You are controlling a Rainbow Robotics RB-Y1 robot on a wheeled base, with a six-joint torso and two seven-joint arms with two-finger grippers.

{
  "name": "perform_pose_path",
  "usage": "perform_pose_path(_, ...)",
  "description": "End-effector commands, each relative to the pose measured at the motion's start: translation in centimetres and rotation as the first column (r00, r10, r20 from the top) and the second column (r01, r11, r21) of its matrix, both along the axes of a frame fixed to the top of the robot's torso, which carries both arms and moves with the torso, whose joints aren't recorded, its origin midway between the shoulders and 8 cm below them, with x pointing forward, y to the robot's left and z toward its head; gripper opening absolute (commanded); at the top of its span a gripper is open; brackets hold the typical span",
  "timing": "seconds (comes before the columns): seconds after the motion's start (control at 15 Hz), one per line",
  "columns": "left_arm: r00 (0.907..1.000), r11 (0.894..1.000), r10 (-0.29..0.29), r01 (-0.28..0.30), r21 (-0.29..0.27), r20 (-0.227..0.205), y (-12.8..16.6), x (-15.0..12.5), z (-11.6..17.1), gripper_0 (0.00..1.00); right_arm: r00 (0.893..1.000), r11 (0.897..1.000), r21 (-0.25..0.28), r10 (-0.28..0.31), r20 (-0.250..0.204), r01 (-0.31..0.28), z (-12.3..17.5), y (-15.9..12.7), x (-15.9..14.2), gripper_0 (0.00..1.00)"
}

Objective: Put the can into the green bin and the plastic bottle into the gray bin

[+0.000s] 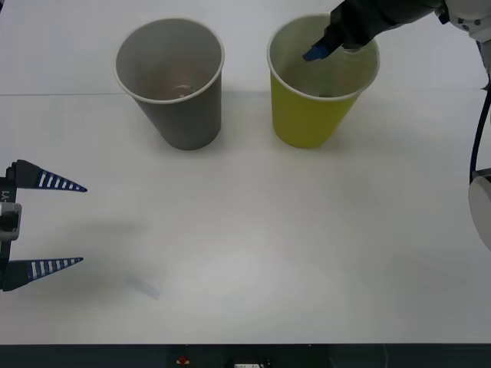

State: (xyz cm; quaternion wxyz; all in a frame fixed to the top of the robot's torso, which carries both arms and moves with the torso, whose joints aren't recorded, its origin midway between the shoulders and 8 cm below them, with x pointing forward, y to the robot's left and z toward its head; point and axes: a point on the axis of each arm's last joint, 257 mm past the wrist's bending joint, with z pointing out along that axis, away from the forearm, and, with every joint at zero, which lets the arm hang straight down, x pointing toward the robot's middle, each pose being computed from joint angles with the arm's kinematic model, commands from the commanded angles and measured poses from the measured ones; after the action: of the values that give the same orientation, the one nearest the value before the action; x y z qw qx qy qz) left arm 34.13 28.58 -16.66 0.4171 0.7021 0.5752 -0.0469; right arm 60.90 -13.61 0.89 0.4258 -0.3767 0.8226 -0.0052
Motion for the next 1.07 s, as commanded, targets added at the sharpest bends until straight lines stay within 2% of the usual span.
perform_pose_path(0.07, 1.0000, 1.000, 0.000, 0.000, 0.000, 0.000, 0.0, 0.0, 0.0, 1.00, 0.998, 0.997, 0.066, 0.034, 0.059, -0.038, 3.1, 1.2, -0.9, 1.00)
perform_pose_path(0.2, 1.0000, 1.000, 0.000, 0.000, 0.000, 0.000, 0.0, 0.0, 0.0, 1.00, 0.991, 0.988, 0.134, 0.067, 0.115, -0.082, 5.3, 1.7, -2.5, 1.00)
perform_pose_path(0.33, 1.0000, 1.000, 0.000, 0.000, 0.000, 0.000, 0.0, 0.0, 0.0, 1.00, 0.982, 0.976, 0.181, 0.087, 0.167, -0.117, 6.2, 1.7, -4.5, 1.00)
perform_pose_path(0.67, 1.0000, 1.000, 0.000, 0.000, 0.000, 0.000, 0.0, 0.0, 0.0, 1.00, 0.951, 0.945, 0.244, 0.148, 0.270, -0.217, 6.3, 0.7, -10.7, 1.00)
perform_pose_path(0.73, 1.0000, 1.000, 0.000, 0.000, 0.000, 0.000, 0.0, 0.0, 0.0, 1.00, 0.946, 0.937, 0.254, 0.166, 0.277, -0.239, 5.7, 0.5, -12.3, 1.00)
perform_pose_path(0.8, 1.0000, 1.000, 0.000, 0.000, 0.000, 0.000, 0.0, 0.0, 0.0, 1.00, 0.945, 0.933, 0.256, 0.180, 0.275, -0.252, 4.7, 0.4, -13.5, 1.00)
perform_pose_path(1.0, 1.0000, 1.000, 0.000, 0.000, 0.000, 0.000, 0.0, 0.0, 0.0, 1.00, 0.944, 0.922, 0.253, 0.238, 0.231, -0.294, 0.3, -0.2, -17.0, 1.00)
perform_pose_path(1.07, 1.0000, 1.000, 0.000, 0.000, 0.000, 0.000, 0.0, 0.0, 0.0, 1.00, 0.943, 0.922, 0.243, 0.249, 0.222, -0.301, -0.8, -0.5, -17.5, 1.00)
